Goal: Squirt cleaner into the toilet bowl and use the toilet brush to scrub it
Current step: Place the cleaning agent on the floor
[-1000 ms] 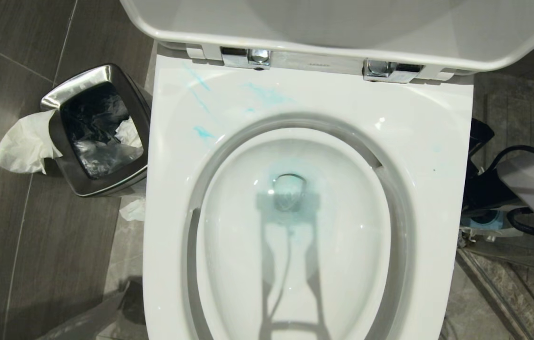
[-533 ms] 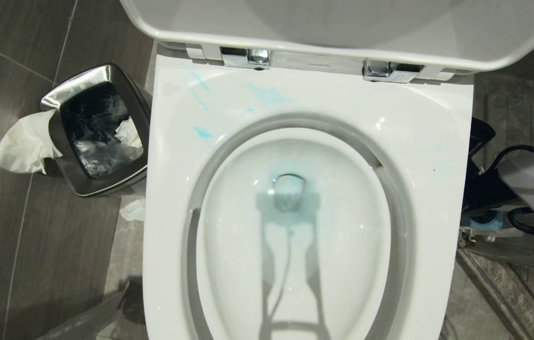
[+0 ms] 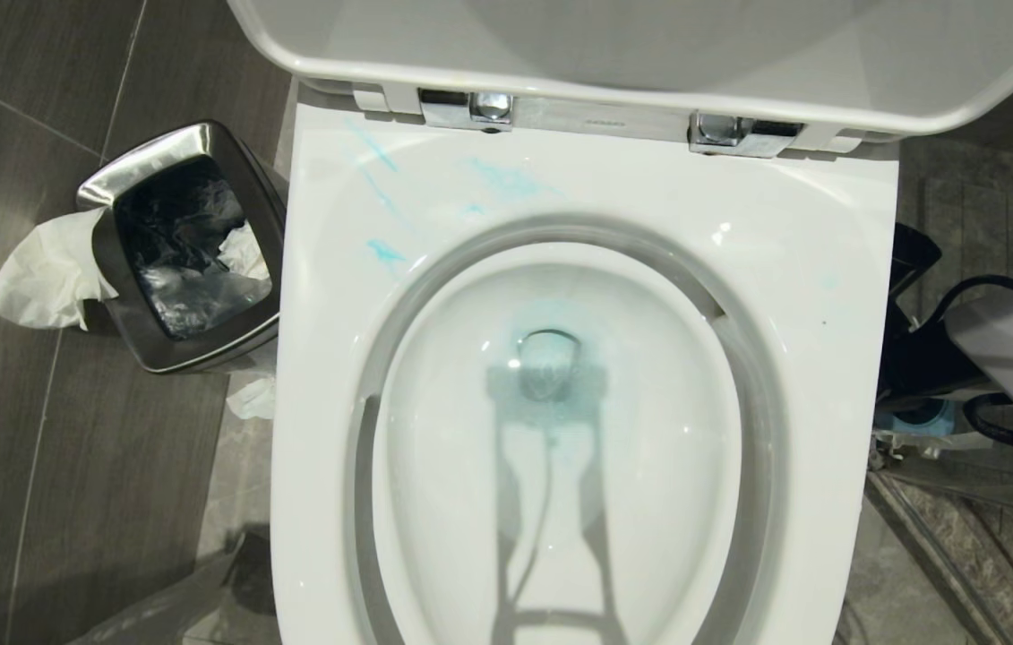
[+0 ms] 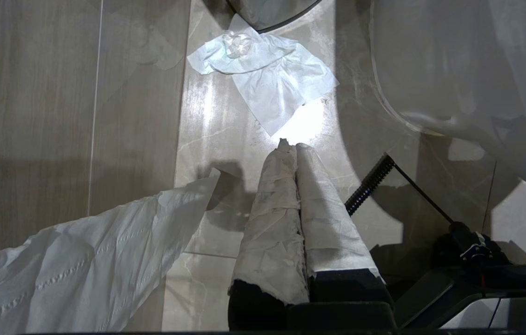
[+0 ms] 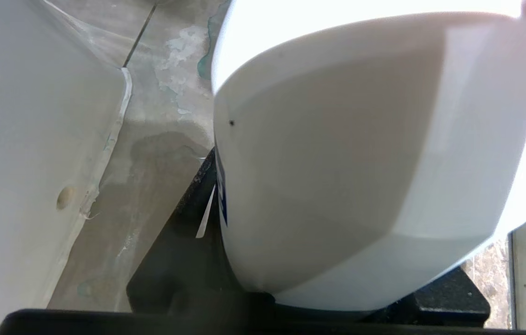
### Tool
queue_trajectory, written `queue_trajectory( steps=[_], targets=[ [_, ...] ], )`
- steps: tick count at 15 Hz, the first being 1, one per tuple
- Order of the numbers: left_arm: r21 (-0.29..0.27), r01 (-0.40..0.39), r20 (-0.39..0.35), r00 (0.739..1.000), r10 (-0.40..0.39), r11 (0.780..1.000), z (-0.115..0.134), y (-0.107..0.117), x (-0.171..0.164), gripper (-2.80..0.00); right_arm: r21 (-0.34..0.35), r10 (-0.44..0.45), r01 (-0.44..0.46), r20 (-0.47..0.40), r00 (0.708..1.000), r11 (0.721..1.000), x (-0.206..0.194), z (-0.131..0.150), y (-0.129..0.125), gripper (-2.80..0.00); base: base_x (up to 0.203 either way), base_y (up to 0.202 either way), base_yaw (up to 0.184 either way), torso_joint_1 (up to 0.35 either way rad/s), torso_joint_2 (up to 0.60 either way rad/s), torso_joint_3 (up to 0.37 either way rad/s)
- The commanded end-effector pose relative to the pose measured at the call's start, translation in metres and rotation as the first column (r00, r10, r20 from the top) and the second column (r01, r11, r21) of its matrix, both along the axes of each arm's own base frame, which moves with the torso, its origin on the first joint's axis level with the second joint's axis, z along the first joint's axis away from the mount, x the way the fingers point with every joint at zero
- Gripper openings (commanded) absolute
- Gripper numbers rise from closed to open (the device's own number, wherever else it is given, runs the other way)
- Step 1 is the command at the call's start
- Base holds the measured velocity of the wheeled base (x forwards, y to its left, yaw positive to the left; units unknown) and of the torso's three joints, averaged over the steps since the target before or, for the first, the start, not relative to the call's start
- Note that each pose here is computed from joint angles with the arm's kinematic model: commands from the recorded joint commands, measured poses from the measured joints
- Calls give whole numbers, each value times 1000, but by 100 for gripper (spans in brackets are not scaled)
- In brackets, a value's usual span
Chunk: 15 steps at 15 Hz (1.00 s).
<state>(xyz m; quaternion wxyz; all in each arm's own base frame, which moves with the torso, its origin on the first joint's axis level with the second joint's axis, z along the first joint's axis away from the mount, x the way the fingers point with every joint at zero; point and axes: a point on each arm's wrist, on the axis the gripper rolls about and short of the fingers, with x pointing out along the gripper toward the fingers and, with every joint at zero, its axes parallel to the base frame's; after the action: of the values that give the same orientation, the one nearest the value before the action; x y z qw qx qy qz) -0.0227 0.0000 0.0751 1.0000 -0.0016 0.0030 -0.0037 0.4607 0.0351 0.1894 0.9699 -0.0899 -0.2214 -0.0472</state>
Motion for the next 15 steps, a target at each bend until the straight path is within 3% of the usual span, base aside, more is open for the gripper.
queue_trajectory(
  steps=[1, 12, 13, 15],
  targets=[
    [0, 0, -2, 1000, 0, 1000, 0, 0, 0, -280, 1, -3, 3, 9, 1000, 1000, 0, 1, 0, -280, 0, 0, 0, 0, 0, 0],
    [0, 0, -2, 1000, 0, 1000, 0, 0, 0, -280, 1, -8, 8, 47, 999, 1000, 8, 5, 0, -280, 0, 0, 0, 0, 0, 0],
    [0, 0, -3, 1000, 0, 1000, 0, 0, 0, -280, 2, -7, 7, 48, 999, 1000, 8, 5, 0, 0, 0, 0, 0, 0, 0, 0],
    [0, 0, -2, 1000, 0, 1000, 0, 0, 0, -280, 3, -8, 8, 43, 999, 1000, 7, 4, 0, 0, 0, 0, 0, 0, 0, 0]
  ],
)
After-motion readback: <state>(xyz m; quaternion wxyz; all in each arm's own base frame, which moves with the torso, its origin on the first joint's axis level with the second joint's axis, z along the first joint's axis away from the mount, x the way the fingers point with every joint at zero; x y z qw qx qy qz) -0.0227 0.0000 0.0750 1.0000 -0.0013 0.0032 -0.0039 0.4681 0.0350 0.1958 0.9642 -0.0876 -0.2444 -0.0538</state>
